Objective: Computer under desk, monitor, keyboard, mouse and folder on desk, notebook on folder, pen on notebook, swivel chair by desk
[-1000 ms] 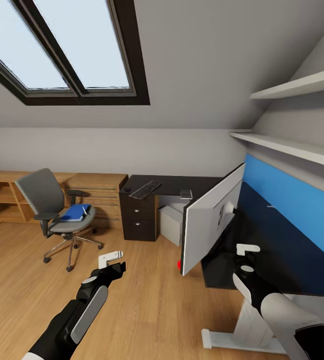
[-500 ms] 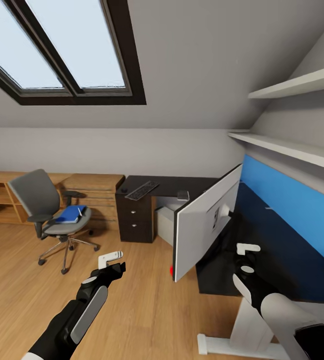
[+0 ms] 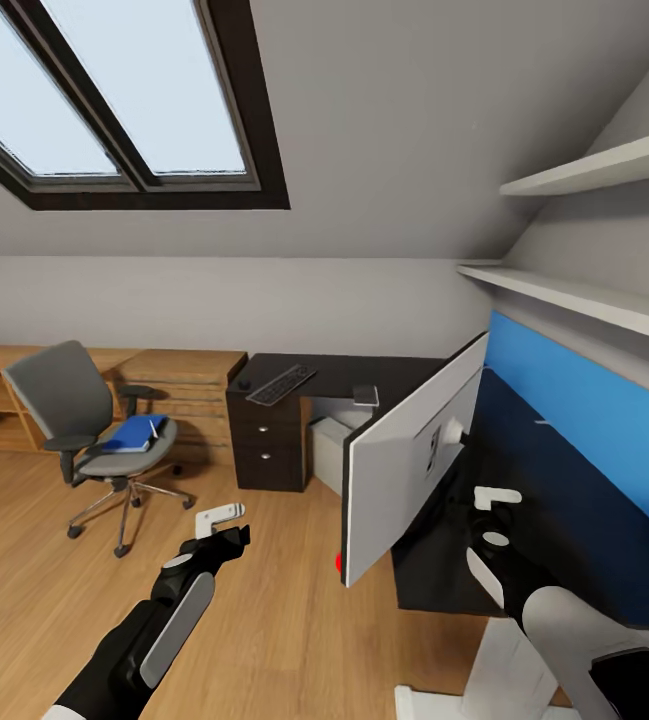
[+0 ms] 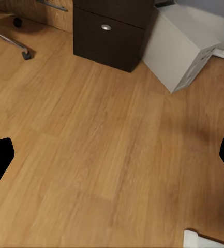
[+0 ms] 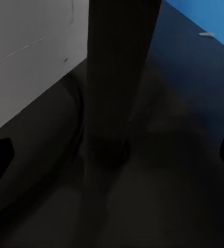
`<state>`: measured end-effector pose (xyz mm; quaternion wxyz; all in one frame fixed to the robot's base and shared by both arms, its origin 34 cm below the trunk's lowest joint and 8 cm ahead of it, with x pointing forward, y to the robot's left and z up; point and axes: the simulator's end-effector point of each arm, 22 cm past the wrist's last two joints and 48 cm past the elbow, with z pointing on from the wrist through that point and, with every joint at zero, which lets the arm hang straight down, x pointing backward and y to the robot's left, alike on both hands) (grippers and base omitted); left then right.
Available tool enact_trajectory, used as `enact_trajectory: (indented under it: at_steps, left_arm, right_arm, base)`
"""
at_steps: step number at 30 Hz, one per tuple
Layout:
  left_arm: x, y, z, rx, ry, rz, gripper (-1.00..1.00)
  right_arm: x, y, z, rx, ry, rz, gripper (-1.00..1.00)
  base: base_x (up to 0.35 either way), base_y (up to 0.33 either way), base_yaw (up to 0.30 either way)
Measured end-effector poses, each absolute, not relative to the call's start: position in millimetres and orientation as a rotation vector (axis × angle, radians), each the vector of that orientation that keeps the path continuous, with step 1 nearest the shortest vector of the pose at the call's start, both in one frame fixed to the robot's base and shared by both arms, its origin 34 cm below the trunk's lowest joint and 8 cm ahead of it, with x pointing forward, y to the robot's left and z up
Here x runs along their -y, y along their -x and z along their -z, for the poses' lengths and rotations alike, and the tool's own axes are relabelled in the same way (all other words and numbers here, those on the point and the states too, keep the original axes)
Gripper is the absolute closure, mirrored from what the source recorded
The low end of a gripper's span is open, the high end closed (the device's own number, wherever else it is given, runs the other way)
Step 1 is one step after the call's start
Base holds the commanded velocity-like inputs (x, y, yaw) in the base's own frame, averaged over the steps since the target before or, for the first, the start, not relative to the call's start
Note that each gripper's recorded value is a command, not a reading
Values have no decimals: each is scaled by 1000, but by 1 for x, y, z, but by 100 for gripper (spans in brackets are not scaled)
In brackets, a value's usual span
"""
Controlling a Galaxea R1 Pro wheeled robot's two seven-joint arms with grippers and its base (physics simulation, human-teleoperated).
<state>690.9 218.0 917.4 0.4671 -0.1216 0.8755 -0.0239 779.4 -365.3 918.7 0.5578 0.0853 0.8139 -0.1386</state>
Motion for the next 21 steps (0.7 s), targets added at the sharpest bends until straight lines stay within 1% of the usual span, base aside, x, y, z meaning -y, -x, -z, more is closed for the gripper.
enact_trajectory:
  at_steps: [7, 15, 21]
  left_arm:
    - [-218, -691, -917, -2148, 298, 59, -100]
    - [-218, -691, -917, -2150, 299, 61, -100]
    - [-218, -690, -916, -2152, 299, 59, -100]
  right_arm:
    - [366, -779, -918, -1923, -201, 328, -100]
    - [368, -775, -911, -1938, -202, 335, -100]
    - [368, -775, -911, -1938, -202, 335, -100]
  base:
    - [102, -140, 0]
    - [34, -20, 0]
    - [167, -4, 0]
